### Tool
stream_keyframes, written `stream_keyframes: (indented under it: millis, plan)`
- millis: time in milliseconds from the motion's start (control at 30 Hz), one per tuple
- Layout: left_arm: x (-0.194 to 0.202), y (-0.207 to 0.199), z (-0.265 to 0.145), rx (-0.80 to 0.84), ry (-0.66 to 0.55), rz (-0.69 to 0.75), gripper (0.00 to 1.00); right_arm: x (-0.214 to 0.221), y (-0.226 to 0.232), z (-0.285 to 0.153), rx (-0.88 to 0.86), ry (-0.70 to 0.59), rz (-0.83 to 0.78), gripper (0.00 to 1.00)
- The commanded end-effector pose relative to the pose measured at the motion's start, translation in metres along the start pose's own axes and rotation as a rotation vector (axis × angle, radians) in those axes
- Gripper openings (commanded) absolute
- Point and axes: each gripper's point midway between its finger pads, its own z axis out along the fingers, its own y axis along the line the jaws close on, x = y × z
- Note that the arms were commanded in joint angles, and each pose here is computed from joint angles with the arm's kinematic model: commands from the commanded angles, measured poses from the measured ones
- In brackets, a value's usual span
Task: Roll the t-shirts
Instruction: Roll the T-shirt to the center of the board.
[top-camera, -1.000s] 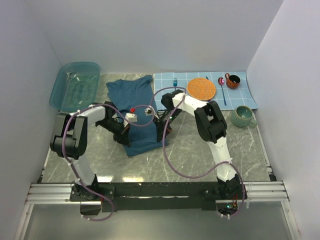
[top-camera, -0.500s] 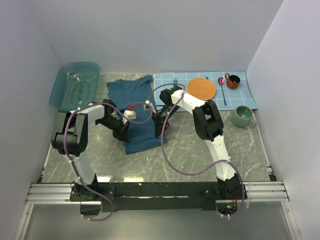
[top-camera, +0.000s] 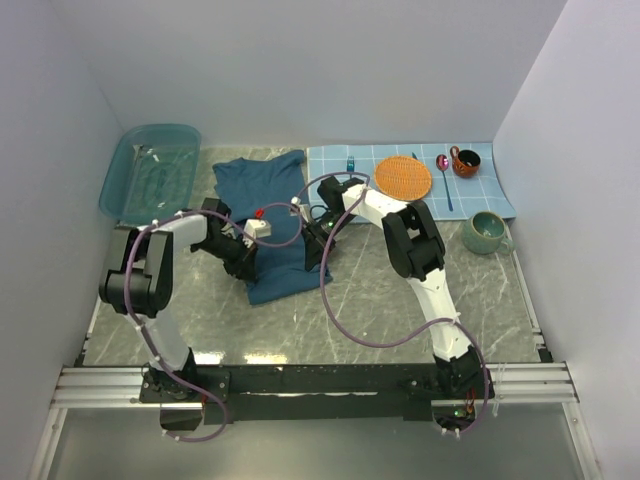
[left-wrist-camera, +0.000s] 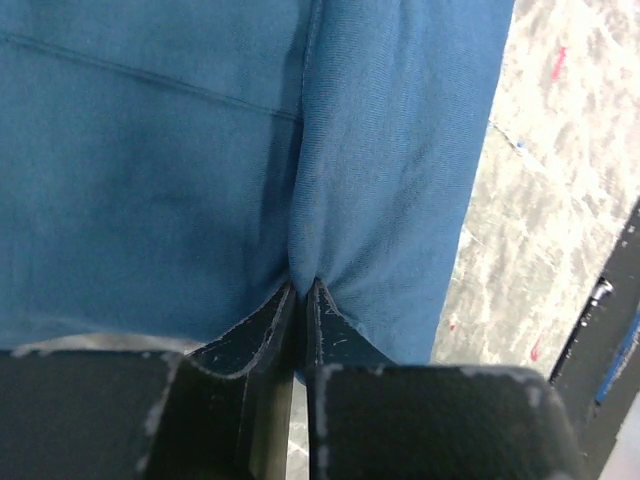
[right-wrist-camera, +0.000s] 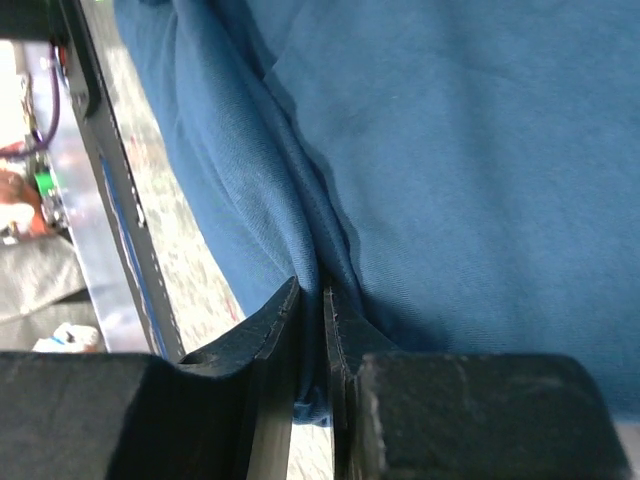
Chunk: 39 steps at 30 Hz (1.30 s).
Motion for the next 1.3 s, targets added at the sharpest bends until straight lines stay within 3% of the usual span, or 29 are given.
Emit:
stream_keyframes:
  millis: [0,67,100,167,233,400,500,700,1067,1167,1200,1267]
  plan:
    - [0.013,0.044,-0.016,-0.246,0.061,0.037,0.18,-0.013,-0.039,-0.004,0.159,-0.038,0.012,0.22]
    - [0.008,0.048,-0.023,-0.313,0.031,0.038,0.25,-0.013,-0.043,-0.002,0.167,-0.036,0.024,0.22]
    - [-0.005,0.049,-0.039,-0.385,-0.004,0.063,0.35,-0.015,-0.045,-0.003,0.175,-0.040,0.025,0.23]
    - [-0.015,0.044,-0.053,-0.442,-0.063,0.117,0.44,-0.015,-0.047,0.000,0.173,-0.037,0.038,0.23]
    - [-0.043,0.018,-0.077,-0.493,-0.165,0.260,0.54,-0.014,-0.050,0.003,0.170,-0.036,0.064,0.23]
    - [-0.048,-0.048,-0.079,-0.516,-0.218,0.654,0.69,-0.014,-0.053,0.011,0.152,-0.046,0.108,0.23]
    - [-0.036,-0.069,-0.060,-0.479,-0.191,0.762,0.69,-0.015,-0.052,0.015,0.126,-0.051,0.130,0.23]
    - [-0.023,-0.074,-0.032,-0.425,-0.152,0.772,0.67,-0.012,-0.052,0.020,0.123,-0.044,0.148,0.23]
    - [0.007,-0.035,0.006,-0.502,-0.011,0.740,0.65,-0.012,-0.049,0.025,0.075,-0.039,0.153,0.23]
    - [0.018,-0.025,0.012,-0.524,0.050,0.727,0.55,-0.010,-0.049,0.026,0.064,-0.035,0.153,0.24]
    - [0.020,-0.023,0.012,-0.527,0.061,0.719,0.46,-0.009,-0.048,0.026,0.061,-0.035,0.150,0.24]
    - [0.023,-0.021,0.015,-0.521,0.080,0.704,0.34,-0.011,-0.044,0.023,0.052,-0.044,0.135,0.33]
